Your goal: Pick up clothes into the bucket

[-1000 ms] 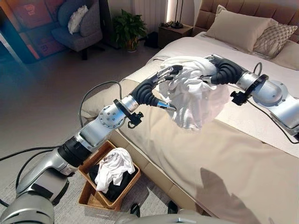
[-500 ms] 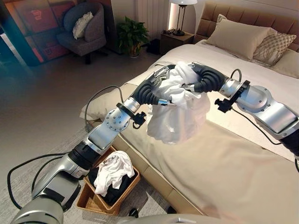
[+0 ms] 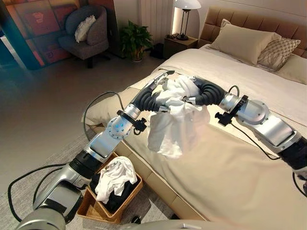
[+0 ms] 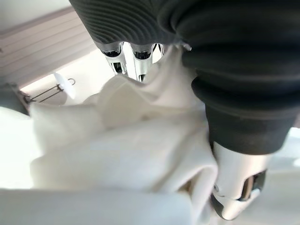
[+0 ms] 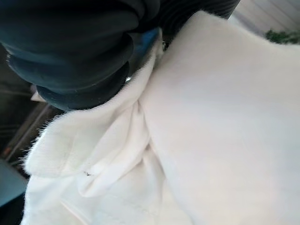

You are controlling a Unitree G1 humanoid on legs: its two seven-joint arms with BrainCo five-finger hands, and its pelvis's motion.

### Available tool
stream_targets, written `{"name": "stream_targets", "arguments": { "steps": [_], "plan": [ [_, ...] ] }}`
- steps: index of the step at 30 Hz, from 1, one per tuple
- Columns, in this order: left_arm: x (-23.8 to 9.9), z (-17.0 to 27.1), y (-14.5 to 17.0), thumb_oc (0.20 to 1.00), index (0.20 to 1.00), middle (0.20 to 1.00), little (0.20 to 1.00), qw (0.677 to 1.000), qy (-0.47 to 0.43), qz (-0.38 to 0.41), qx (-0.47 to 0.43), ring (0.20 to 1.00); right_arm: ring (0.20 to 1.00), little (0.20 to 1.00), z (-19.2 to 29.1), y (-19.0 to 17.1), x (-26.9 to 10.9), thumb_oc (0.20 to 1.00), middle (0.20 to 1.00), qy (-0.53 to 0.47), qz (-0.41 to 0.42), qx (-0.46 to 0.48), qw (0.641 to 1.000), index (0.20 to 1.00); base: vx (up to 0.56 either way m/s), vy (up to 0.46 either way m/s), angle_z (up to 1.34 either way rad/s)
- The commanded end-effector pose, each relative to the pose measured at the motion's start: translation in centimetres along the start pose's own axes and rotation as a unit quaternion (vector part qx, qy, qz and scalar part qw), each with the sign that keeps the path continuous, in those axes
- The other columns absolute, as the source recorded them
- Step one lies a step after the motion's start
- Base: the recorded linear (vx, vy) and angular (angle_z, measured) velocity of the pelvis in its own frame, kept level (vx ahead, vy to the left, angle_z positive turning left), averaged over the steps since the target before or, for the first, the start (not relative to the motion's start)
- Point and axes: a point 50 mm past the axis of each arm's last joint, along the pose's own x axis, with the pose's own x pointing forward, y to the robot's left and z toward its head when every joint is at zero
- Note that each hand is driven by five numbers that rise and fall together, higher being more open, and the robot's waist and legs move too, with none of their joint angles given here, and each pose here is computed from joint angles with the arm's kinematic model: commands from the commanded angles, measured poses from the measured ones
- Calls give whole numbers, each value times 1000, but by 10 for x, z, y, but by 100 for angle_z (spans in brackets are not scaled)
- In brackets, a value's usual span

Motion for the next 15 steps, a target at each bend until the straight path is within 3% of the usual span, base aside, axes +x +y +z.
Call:
{"name": "stream_targets", "arguments": {
  "steps": [1, 15],
  "plan": [
    [7, -12, 7, 1000, 1000, 1000, 1000, 999, 24, 19, 35, 1000, 200, 200, 50, -19, 6, 200, 200, -138, -42, 17, 989, 200, 0, 0, 0],
    [-1, -16, 7, 1000, 1000, 1000, 1000, 999, 35, 29, 29, 1000, 200, 200, 75, -18, 3, 200, 200, -214, -61, 28, 974, 200, 0, 0, 0]
  ]
}}
